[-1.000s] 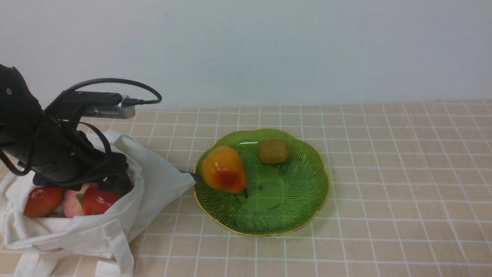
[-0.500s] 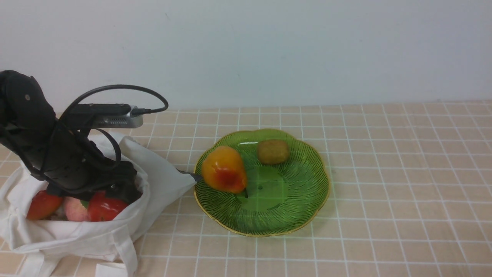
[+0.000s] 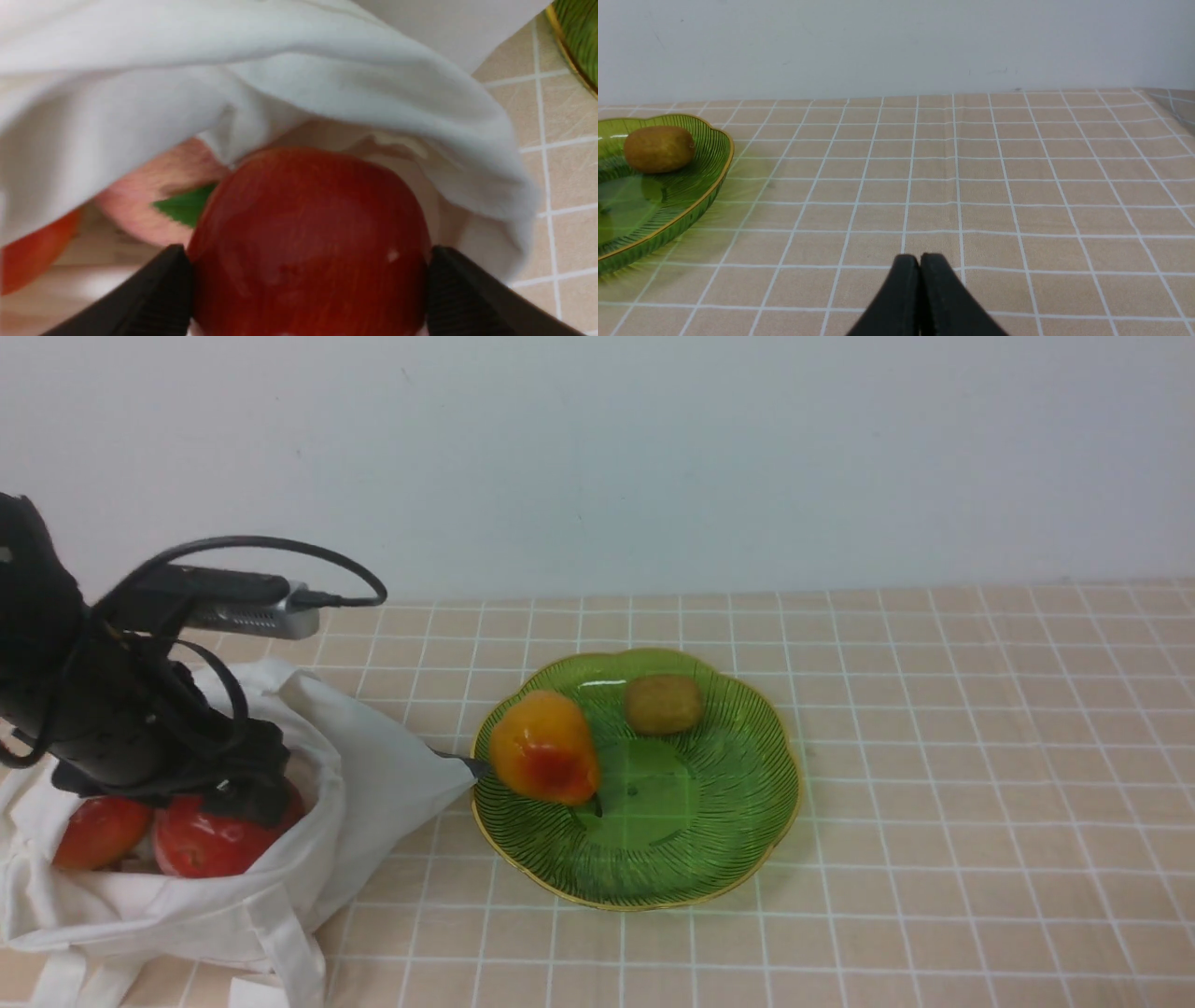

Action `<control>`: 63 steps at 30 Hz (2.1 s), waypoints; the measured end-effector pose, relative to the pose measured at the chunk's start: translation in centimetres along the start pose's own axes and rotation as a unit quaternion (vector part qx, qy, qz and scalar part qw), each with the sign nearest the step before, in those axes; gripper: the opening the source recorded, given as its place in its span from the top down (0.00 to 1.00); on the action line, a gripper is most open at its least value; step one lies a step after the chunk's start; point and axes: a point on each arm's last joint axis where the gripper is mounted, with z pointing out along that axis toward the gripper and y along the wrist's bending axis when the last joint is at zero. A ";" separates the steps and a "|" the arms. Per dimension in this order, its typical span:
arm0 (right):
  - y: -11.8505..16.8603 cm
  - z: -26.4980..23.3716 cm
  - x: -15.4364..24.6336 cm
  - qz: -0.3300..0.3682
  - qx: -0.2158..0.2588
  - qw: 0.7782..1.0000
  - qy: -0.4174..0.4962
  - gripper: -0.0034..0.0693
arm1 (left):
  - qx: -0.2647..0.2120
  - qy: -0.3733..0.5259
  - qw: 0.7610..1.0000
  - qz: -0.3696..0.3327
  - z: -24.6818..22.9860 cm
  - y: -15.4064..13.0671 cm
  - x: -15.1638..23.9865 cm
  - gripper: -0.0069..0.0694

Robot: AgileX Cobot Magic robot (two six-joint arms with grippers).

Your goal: Take the fruit out of the bag on the brown coffee tablecloth and place them on the plate.

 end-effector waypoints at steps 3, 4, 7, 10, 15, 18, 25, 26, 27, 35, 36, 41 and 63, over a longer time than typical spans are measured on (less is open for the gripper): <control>0.0 0.0 0.0 0.000 0.000 1.000 0.000 0.97 | -0.010 -0.036 0.999 0.006 -2.3 -0.1 0.4 0.15; 0.0 0.0 0.0 0.000 0.000 1.000 0.000 0.97 | -0.016 -0.052 0.998 0.007 -3.4 -0.2 0.6 0.15; 0.0 0.0 0.0 0.000 0.000 1.000 0.000 0.97 | -0.021 -0.079 0.997 0.004 -5.4 -0.4 1.2 0.15; 0.0 0.0 0.0 0.000 0.000 1.000 0.000 0.97 | -0.012 -0.106 0.994 0.000 -8.0 -1.0 1.8 0.15; 0.0 0.0 0.0 0.000 0.000 1.000 0.000 0.97 | 0.061 -0.187 0.981 0.003 -12.4 -3.9 2.2 0.15; 0.0 0.0 0.0 0.000 0.000 1.000 0.000 0.97 | 0.118 -0.214 0.969 0.037 -13.1 -6.2 1.7 0.15; 0.0 0.0 0.0 0.000 0.000 1.000 0.000 0.97 | 0.203 -0.187 0.951 0.136 -8.1 -12.9 -1.1 0.15; 0.0 0.0 0.0 0.000 0.000 1.000 0.000 0.97 | 0.205 -0.182 0.951 0.146 -6.8 -13.9 -1.5 0.15; 0.0 0.0 0.0 0.000 0.000 1.000 0.000 0.97 | 0.204 -0.178 0.951 0.150 -5.8 -14.5 -1.9 0.15; 0.0 0.0 0.0 0.000 0.000 1.000 0.000 0.97 | 0.172 -0.138 0.967 0.124 4.1 -16.2 -4.6 0.15; 0.0 0.0 0.0 0.000 0.000 1.000 0.000 0.97 | 0.172 -0.128 0.969 0.119 5.0 -16.3 -4.6 0.15; 0.0 0.0 0.0 0.000 0.000 1.000 0.000 0.97 | 0.172 -0.097 0.975 0.106 7.6 -16.5 -4.4 0.15; 0.0 0.0 0.0 0.000 0.000 1.000 0.000 0.97 | 0.123 -0.115 0.974 0.152 -7.0 -14.5 -4.4 0.74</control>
